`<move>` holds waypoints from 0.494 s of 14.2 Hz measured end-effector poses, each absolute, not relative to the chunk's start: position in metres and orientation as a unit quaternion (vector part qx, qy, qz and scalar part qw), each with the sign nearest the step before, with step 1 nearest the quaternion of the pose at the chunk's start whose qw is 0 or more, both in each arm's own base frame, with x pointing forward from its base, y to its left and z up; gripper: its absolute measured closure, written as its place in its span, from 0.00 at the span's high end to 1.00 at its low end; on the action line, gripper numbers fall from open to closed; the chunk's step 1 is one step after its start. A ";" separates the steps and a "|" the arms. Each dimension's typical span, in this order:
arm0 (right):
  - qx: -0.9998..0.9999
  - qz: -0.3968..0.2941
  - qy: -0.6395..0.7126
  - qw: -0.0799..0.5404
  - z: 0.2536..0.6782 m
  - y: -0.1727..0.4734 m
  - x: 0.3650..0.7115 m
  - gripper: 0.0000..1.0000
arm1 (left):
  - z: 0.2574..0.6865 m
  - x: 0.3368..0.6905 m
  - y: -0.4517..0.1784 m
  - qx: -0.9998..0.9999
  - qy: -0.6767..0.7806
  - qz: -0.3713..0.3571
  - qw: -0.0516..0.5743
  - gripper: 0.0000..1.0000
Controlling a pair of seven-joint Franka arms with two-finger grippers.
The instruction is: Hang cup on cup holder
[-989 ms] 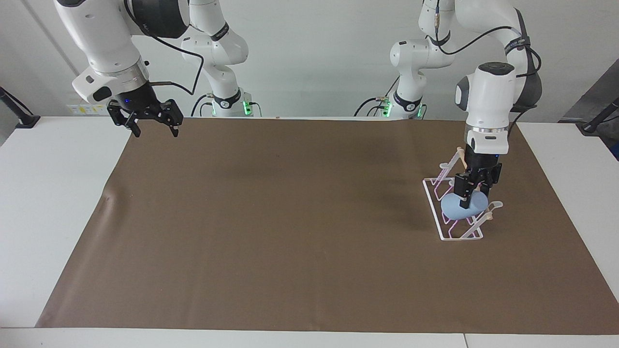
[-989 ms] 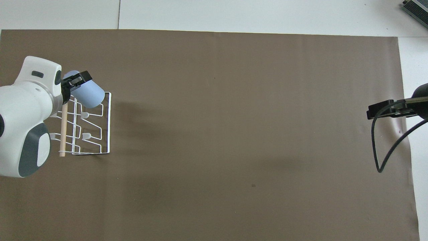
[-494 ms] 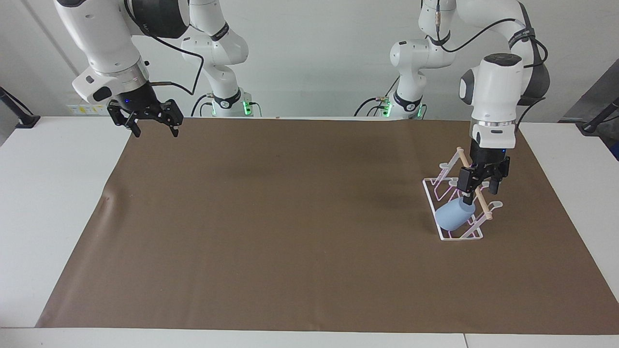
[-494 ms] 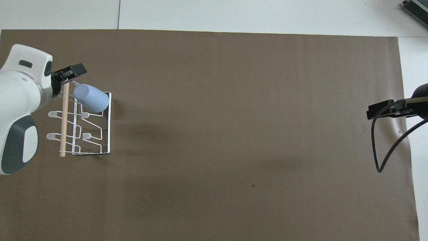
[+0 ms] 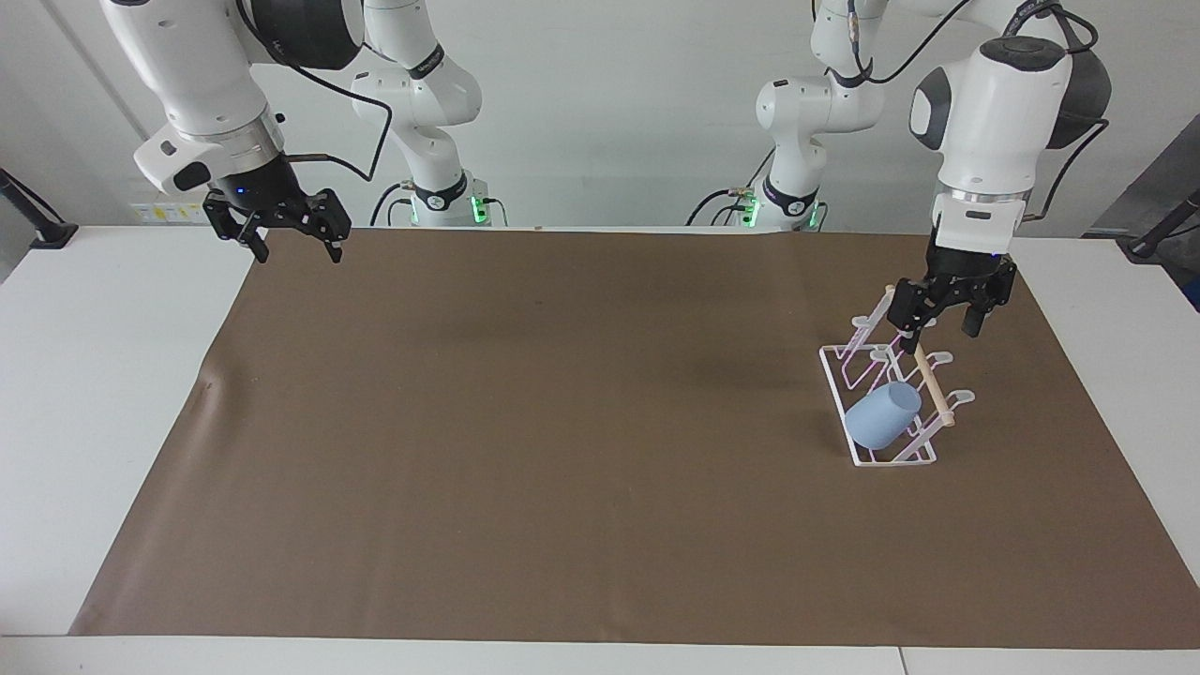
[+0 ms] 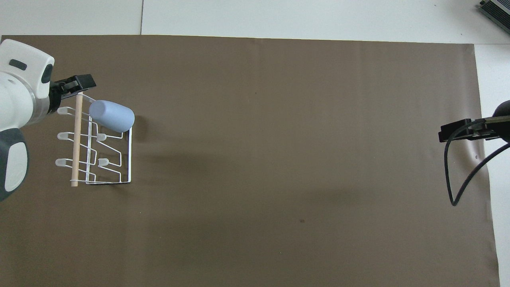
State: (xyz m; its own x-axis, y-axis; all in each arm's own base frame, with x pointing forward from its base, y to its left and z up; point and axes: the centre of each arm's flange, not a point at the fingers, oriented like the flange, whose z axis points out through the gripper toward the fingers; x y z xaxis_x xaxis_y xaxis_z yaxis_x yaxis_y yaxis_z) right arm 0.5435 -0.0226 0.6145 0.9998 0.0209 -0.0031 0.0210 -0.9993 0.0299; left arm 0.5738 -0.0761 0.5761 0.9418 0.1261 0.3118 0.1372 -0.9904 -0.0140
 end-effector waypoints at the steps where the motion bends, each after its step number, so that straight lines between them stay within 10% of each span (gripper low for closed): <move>1: 1.000 -0.001 0.010 0.015 0.615 -0.023 0.543 1.00 | 0.582 0.572 -0.075 -0.988 -0.047 -0.143 0.019 1.00; 7: 1.000 -0.002 0.013 0.015 0.614 -0.020 0.543 1.00 | 0.605 0.557 -0.063 -0.995 0.040 -0.083 0.038 1.00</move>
State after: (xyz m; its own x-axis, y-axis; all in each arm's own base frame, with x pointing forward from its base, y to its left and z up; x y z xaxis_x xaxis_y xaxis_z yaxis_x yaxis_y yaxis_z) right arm 0.5432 -0.0203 0.6145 0.9997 0.0250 -0.0034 0.0251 -0.9992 0.0299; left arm 0.5567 -0.0627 0.6055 0.9829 -0.0868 0.1623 -0.0743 -0.9939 -0.0820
